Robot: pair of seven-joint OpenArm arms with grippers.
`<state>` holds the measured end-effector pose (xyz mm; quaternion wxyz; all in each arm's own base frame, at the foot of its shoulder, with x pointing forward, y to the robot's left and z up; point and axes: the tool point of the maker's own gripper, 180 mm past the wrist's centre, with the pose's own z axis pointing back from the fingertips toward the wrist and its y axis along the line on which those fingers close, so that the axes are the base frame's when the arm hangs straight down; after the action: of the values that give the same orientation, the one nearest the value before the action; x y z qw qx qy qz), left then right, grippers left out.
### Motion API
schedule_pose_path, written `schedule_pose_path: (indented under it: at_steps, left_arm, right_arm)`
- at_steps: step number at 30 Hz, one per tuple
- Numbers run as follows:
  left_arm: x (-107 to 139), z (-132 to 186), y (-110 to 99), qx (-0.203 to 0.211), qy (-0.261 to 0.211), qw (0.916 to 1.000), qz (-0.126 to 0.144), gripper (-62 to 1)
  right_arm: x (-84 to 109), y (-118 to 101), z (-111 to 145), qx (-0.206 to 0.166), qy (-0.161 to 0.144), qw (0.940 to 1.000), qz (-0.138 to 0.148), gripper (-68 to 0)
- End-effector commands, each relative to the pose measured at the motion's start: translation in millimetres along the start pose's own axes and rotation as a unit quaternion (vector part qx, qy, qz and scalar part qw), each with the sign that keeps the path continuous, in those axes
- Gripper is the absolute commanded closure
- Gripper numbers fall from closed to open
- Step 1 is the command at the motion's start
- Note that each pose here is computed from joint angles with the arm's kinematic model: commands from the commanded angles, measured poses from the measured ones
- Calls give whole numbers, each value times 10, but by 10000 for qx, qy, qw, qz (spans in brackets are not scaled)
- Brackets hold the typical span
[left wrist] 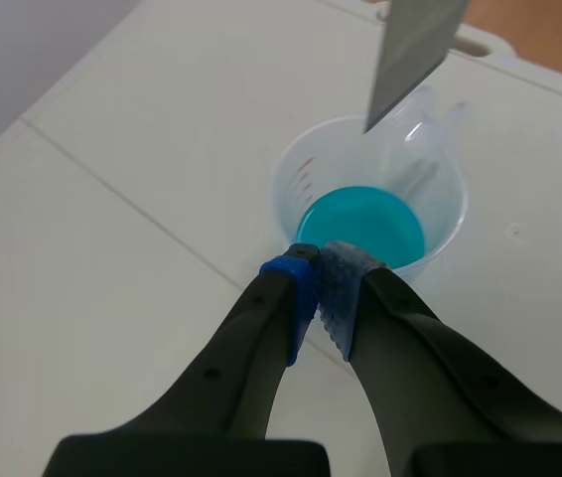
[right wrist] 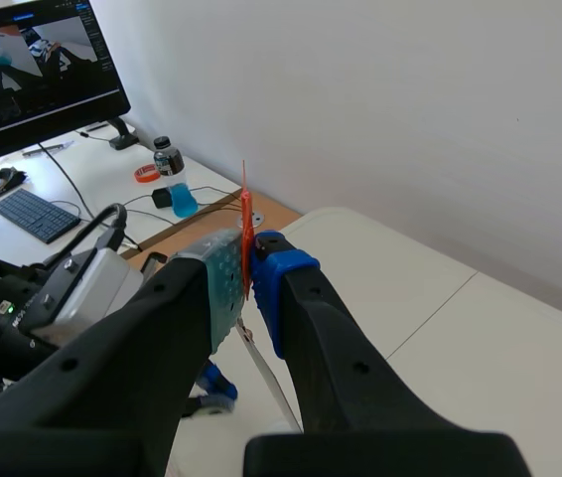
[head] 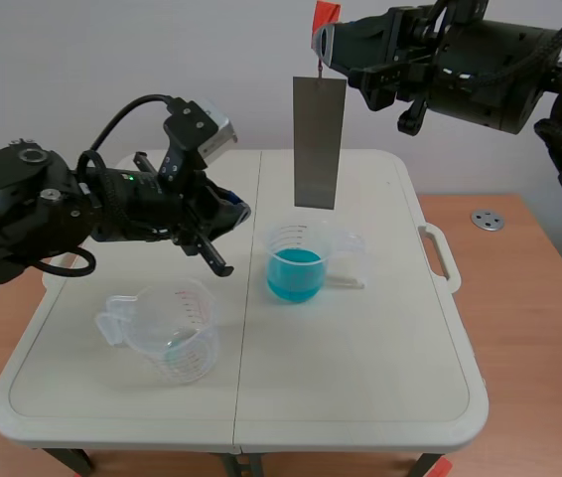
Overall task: Hold the metal plate by the orange handle, dip it into the blue solution, take it out and point at it, then put the plate back in the beaker on the left.
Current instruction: 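Raise the plate and point at it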
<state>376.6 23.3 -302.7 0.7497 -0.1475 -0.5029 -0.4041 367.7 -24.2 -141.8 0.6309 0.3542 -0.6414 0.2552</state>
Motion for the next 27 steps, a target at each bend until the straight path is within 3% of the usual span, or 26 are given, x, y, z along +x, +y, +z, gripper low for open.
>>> schedule_pose_path:
  at_steps: [1,8,12,15,22,27]
  left_arm:
    - [-10,189,251,308,11,9995,-104,-19]
    - [-448,1016,933,1430,608,9878,-26,-19]
    - [-796,1581,1235,2074,1169,9712,54,-19]
    - [-1106,1997,1379,2514,1686,9530,117,-19]
    - [-1776,2785,1393,3278,2843,9008,165,-19]
    - [-2195,3084,1057,3181,3480,8817,210,-19]
  right_arm:
    - [178,14,0,103,-230,9996,138,-13]
    - [196,18,2,119,-275,9995,101,-13]
    - [212,20,0,130,-305,9994,87,-13]
    - [229,29,0,143,-331,9993,92,-13]
    - [335,94,1,212,-438,9986,223,-13]
    - [444,167,4,303,-577,9974,298,-13]
